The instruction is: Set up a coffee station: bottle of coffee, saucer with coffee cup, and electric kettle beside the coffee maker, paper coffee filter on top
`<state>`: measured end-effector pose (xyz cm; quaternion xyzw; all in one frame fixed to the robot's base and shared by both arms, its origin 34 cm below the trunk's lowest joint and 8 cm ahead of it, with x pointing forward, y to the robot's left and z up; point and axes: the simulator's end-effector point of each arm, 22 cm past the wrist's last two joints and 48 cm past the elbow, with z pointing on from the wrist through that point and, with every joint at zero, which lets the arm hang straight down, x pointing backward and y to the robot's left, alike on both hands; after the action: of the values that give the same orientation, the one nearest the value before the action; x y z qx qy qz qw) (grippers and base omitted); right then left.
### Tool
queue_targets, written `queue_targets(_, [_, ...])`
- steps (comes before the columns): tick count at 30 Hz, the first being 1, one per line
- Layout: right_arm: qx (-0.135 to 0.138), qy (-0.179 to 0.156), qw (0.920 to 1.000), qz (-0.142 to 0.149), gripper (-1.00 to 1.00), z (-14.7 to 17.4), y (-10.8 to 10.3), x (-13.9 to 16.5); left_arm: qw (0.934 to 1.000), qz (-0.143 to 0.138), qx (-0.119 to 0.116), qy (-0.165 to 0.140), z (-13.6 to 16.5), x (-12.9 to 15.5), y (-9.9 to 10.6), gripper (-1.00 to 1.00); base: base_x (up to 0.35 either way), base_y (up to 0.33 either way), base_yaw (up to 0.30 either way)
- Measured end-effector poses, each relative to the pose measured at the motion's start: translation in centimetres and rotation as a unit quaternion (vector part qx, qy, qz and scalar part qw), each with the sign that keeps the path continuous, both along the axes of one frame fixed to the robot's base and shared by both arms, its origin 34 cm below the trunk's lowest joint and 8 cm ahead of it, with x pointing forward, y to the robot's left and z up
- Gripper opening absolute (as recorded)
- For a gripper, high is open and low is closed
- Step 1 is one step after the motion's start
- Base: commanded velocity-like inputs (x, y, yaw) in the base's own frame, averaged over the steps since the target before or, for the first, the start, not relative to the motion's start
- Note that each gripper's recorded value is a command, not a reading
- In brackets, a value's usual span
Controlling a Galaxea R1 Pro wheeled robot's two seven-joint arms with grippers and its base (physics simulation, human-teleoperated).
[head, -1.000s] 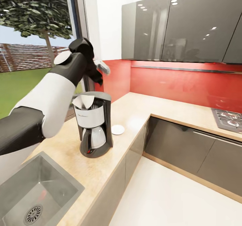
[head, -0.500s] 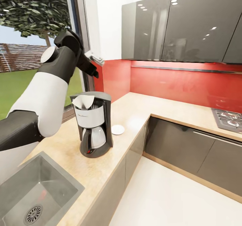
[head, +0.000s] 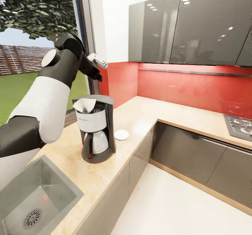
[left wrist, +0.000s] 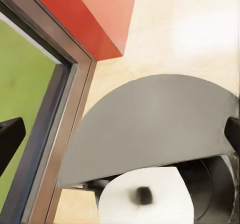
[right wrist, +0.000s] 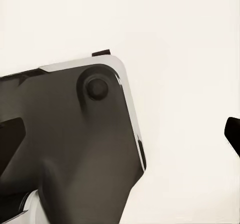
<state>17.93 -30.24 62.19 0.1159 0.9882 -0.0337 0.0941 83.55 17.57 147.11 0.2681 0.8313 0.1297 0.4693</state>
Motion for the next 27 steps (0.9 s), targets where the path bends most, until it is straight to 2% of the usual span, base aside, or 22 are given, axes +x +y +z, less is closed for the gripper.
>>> queue_targets(7, [0.000,0.000,1.0000,0.000,1.00,0.0,0.0,0.0,1.0000,-0.001,0.000,0.009,-1.3,0.1,-0.1,1.00,0.000,-0.268,0.005])
queue_targets(17, [0.000,0.000,1.0000,0.000,1.00,0.0,0.0,0.0,0.9999,-0.003,-0.001,0.011,-1.7,0.1,-0.4,1.00,0.000,-0.269,-0.002])
queue_targets(22, [0.000,0.000,1.0000,0.000,1.00,0.0,0.0,0.0,0.9998,-0.010,-0.004,0.017,-2.4,0.0,-1.2,1.00,0.000,-0.167,-0.139])
queue_targets(25, [0.000,0.000,1.0000,0.000,1.00,0.0,0.0,0.0,0.9991,-0.031,-0.025,0.017,-2.2,-0.2,-2.7,1.00,0.000,-0.038,-0.241])
queue_targets(27, [0.000,0.000,1.0000,0.000,1.00,0.0,0.0,0.0,0.9959,-0.063,-0.060,0.023,-2.9,-0.6,-4.8,1.00,0.000,-0.014,-0.259])
